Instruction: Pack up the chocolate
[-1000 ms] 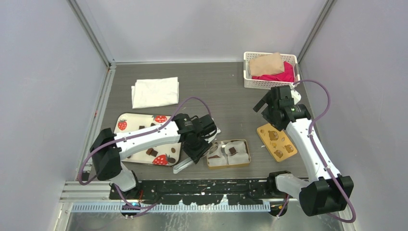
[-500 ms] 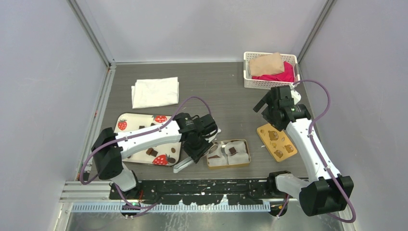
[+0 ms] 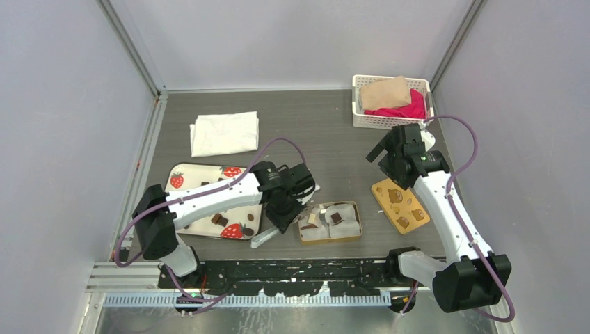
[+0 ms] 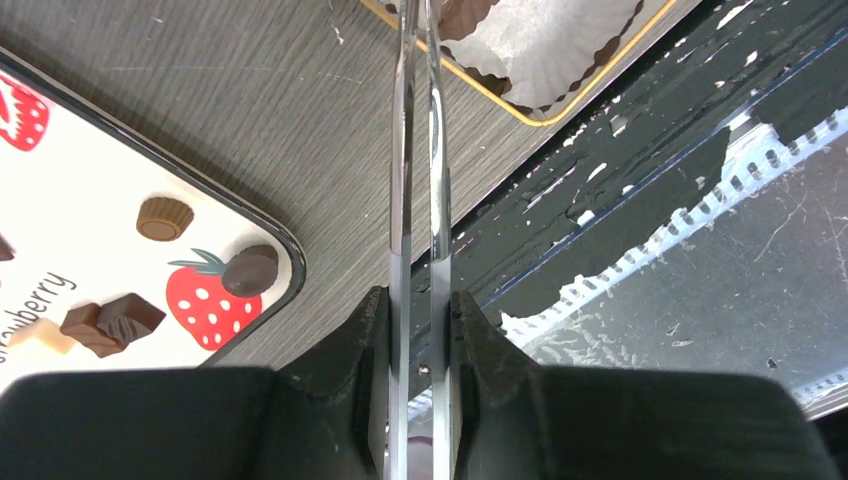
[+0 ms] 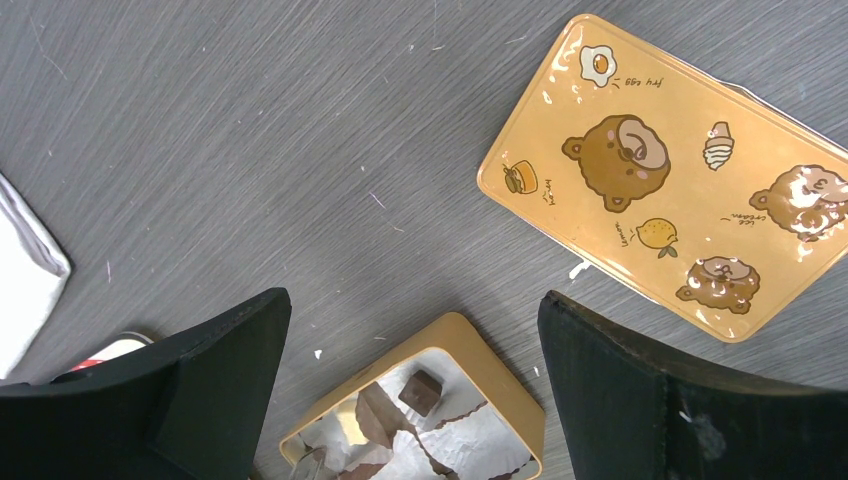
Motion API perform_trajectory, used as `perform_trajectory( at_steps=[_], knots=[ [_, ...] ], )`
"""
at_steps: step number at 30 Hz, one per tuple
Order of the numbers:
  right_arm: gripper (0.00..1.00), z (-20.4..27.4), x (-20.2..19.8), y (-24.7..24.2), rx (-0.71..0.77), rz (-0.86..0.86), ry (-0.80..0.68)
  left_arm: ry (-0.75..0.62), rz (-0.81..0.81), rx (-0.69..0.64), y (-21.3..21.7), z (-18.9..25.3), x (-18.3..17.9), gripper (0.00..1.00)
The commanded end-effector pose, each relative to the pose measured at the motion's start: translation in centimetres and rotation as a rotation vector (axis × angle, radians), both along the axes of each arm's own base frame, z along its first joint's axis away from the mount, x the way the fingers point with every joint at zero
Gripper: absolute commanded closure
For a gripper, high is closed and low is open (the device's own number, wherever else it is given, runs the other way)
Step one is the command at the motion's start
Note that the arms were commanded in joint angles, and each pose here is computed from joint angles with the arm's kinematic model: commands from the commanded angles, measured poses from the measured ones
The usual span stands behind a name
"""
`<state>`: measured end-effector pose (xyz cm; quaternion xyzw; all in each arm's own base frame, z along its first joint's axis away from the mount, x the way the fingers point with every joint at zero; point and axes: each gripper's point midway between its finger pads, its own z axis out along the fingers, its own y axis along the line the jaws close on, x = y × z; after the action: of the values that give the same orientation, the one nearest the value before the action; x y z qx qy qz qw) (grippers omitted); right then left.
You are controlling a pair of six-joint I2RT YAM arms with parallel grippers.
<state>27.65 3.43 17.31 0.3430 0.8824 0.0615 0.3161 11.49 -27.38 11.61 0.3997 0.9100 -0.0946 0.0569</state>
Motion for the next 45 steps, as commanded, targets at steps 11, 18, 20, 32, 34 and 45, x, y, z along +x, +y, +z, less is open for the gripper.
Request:
perform_trajectory(
  at_steps=[11,18,20,32,34,45],
  knots=[
    [0.01,1.3,0.7,0.0,0.000,0.005,-0.045,-0.084,0.184,-0.066,3.8,5.3,1.0,1.00],
    [0.01,1.0,0.9,0.2,0.005,0.010,-0.041,-0.085,0.610,0.020,10.1,3.6,3.4,1.00],
    [0.01,0.9,0.9,0.2,0.006,0.013,-0.037,-0.058,0.717,0.075,12.2,2.9,2.9,1.00],
    [0.01,0.9,1.7,0.7,0.023,0.032,-0.041,0.017,0.991,0.149,16.7,2.3,-1.5,1.00],
    [0.01,0.8,1.9,0.9,0.026,0.037,-0.038,0.025,1.003,0.165,17.2,2.2,-2.2,0.99],
    [0.01,1.0,2.6,1.2,0.032,0.053,-0.038,0.109,1.067,0.198,18.5,1.3,-5.4,0.88]
  ],
)
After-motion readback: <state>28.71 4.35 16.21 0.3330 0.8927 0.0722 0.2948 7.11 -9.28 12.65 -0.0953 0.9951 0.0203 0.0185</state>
